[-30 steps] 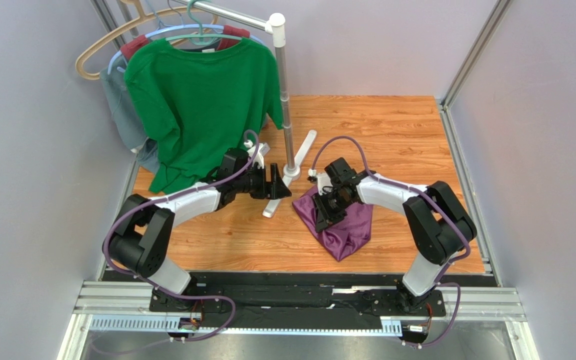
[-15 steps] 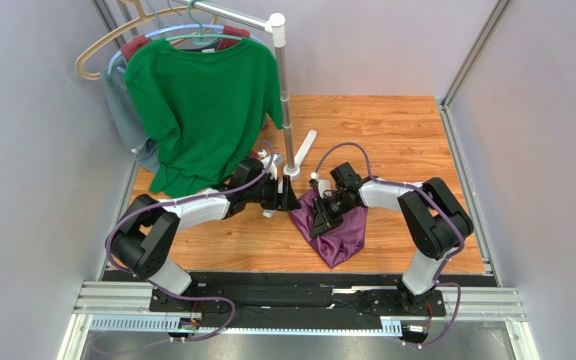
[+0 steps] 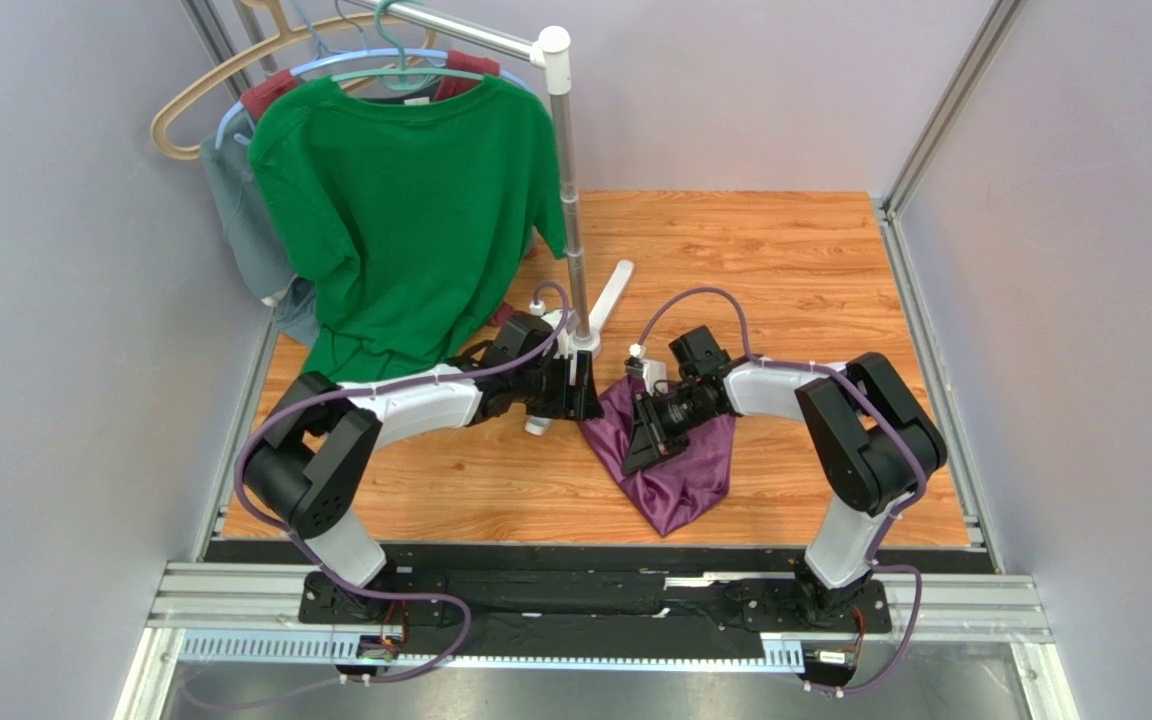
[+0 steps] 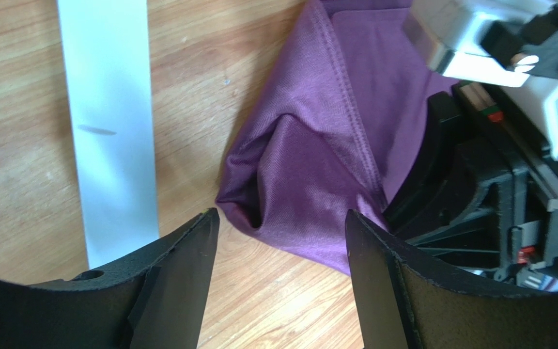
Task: Fold the napkin, place the utensils inside, and roll it up
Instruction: Roll the napkin with the utensil
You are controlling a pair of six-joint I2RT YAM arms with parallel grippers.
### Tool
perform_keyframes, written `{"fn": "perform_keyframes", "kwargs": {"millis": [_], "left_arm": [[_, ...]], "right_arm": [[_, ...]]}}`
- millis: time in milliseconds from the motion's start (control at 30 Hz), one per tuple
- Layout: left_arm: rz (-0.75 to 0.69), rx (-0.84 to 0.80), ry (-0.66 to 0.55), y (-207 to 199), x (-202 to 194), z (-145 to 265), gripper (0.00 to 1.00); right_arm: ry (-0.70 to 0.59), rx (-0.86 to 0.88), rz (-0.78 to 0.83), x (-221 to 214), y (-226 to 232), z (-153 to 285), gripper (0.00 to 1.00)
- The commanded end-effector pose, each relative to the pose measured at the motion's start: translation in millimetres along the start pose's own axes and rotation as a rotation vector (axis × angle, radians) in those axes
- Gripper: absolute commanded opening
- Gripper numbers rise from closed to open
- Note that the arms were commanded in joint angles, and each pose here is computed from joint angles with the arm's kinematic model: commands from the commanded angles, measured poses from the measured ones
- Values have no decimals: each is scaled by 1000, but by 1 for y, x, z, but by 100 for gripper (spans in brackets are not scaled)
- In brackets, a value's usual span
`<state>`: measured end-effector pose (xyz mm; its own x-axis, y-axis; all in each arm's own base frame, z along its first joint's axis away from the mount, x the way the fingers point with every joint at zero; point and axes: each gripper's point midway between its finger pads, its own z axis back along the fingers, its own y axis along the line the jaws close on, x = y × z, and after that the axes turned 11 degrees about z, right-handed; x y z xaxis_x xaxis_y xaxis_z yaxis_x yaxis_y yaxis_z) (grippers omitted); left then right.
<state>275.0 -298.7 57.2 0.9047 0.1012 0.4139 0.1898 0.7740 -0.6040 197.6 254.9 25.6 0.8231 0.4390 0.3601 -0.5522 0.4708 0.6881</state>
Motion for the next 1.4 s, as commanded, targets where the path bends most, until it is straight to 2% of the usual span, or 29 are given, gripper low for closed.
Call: {"fn": "perform_keyframes", "kwargs": {"millis": [0,367,567,667,767,800,967,1000,1067,1100,1200,1233,1367], "left_arm": [[-1,54,-6,1,2,4,75],[47,63,23,1,-4,-18,75],[64,58,53,-1,-7,-30,72],[69,66,65,3,-10,-32,66],[70,70,77,4,-13,-34,54],[73,71,82,5,-15,-35,46],[68,74,90,6,-17,-36,26],[68,76,92,6,-17,-37,19],[58,75,100,5,-17,-37,13],[60,81,105,7,-18,-36,6],[47,83,115,5,-16,-36,0],[43,84,119,4,-16,-35,0],[24,85,145,3,-17,-35,0]], "right_arm": [[-2,-32,2,-4,-11,-1,14],[-8,-36,5,-3,-11,-1,14],[-10,-41,9,-3,-12,0,13],[-13,-40,13,-3,-11,0,13],[-13,-42,13,-3,-11,0,12],[-15,-44,12,-2,-12,0,13],[-16,-53,13,-3,-12,1,13],[-18,-57,14,-2,-13,1,14],[-21,-70,10,0,-13,3,17],[-25,-77,17,2,-11,5,19],[-42,-111,54,12,-4,14,31],[-47,-123,64,15,0,17,40],[-82,-269,138,30,10,36,53]]}}
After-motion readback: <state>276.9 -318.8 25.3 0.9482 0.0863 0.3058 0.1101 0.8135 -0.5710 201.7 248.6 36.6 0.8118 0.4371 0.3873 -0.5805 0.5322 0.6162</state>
